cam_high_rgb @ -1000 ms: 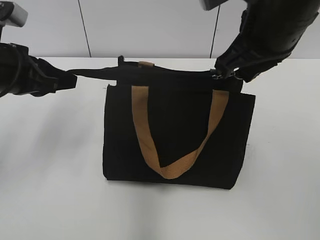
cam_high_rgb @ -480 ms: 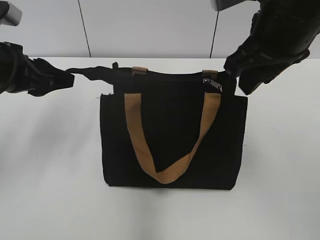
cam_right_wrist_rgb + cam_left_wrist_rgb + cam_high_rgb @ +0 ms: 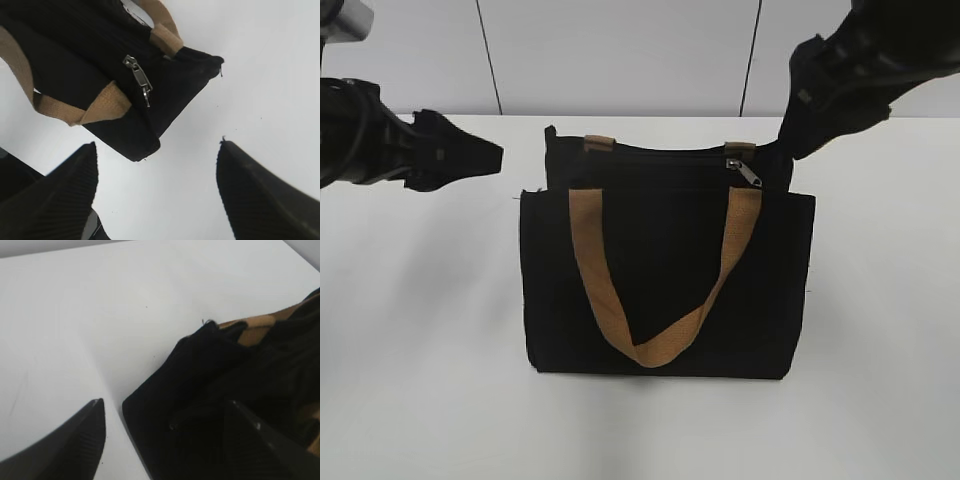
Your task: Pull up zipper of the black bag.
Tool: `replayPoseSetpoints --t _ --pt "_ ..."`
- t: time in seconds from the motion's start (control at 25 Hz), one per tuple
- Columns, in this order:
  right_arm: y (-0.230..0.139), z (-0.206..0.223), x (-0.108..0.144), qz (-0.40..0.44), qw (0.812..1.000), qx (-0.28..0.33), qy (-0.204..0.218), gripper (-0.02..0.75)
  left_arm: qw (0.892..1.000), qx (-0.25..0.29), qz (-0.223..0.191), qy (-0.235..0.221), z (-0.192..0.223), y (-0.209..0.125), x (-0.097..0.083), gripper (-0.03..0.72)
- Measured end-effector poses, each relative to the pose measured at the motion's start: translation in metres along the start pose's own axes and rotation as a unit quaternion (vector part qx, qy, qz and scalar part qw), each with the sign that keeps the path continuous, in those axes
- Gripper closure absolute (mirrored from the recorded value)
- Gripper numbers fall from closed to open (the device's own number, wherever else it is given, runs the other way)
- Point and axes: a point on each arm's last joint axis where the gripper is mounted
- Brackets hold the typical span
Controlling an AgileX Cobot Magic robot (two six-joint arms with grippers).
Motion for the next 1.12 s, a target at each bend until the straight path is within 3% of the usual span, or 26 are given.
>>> replayPoseSetpoints --t 0.24,0.36,0.48,0.6,0.8,0.96,1.12 --pt "-0.008 -0.026 0.001 -0.004 0.999 -0.036 -0.003 0.176 0.996 -0.053 0.035 0.067 -0.004 0.015 -0.043 0.147" --pt "-0.018 -0.029 0.003 -0.001 0.999 -0.044 0.003 0.183 0.988 -0.071 0.059 0.12 0.001 0.015 -0.059 0.167" --pt "-0.039 -0.027 0.006 0.0 0.999 -0.044 0.008 0.183 0.975 -0.063 0.095 0.189 0.005 0.011 -0.061 0.178" --pt "-0.06 -0.022 0.009 0.002 0.999 -0.038 0.013 0.183 0.969 -0.002 0.088 0.231 0.005 -0.001 -0.054 0.176" --pt "-0.088 -0.033 0.014 0.006 0.998 -0.055 0.027 0.183 0.979 0.059 0.054 0.186 -0.025 -0.008 -0.066 0.16" --pt "-0.115 -0.04 0.017 -0.006 0.998 -0.051 0.028 0.183 0.978 0.101 0.096 0.153 -0.066 -0.012 -0.077 0.121" --pt "-0.154 -0.032 0.022 -0.008 0.999 -0.019 0.032 0.183 0.975 0.149 0.097 0.13 -0.108 -0.026 -0.084 0.109"
Point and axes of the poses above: a point on each arm's last joint axis where the gripper is mounted, z pointing out along that axis toward the gripper, x along the wrist's bending axis when the last joint is at zero, y = z × x, and after that the axes turned 1 degree about z, right-handed
